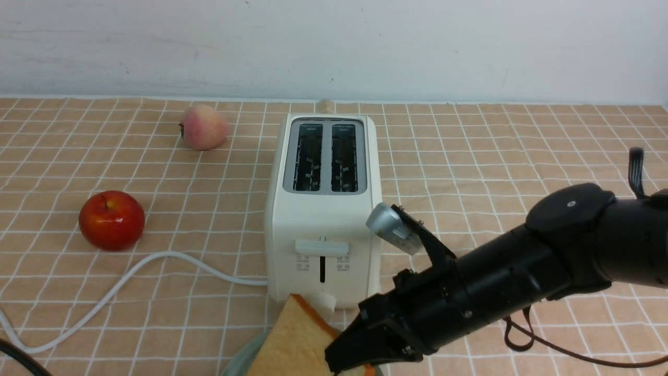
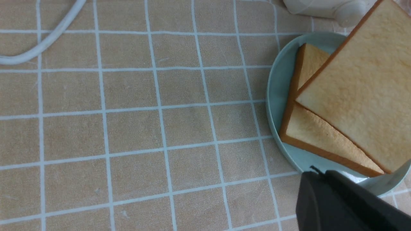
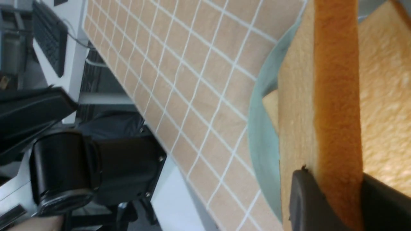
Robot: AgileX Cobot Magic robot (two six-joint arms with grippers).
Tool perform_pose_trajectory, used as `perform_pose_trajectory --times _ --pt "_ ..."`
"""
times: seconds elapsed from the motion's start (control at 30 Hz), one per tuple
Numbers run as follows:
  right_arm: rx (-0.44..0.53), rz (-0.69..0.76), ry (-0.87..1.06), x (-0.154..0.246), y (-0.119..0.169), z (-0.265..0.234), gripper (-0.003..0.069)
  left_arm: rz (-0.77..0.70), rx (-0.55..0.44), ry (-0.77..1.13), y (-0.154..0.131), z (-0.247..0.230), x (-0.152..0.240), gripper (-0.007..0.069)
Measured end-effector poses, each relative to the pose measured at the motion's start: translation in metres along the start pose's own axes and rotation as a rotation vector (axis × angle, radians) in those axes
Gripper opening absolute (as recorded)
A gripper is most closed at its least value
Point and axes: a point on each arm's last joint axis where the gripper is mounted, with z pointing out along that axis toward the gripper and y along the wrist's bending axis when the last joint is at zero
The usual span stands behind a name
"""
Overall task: Take toasted bread from bread machine on light coffee tablecloth place on plate.
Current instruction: 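Place the held slice of bread on top of the slice on the plate with the right gripper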
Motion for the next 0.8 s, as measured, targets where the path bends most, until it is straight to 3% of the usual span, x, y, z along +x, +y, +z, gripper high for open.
perform_pose_trajectory --times 0.3,0.57,0.7,0.8 --pt "0.084 -0.021 0.017 0.002 -0.008 0.0 0.0352 -0.005 0.005 0.002 0.0 0.0 0.0 -0.0014" --pt "0.231 -0.068 0.17 0.007 -0.017 -0.008 0.043 -0.014 0.013 0.007 -0.001 0.0 0.001 -0.0014" --pt "0.352 -0.093 0.224 -0.007 -0.008 -0.036 0.045 -0.015 0.011 0.013 -0.001 0.0 0.001 -0.0014" --pt "0.52 -0.158 0.262 -0.02 0.013 -0.076 0.044 -0.014 0.012 0.013 -0.001 0.0 0.001 -0.0013"
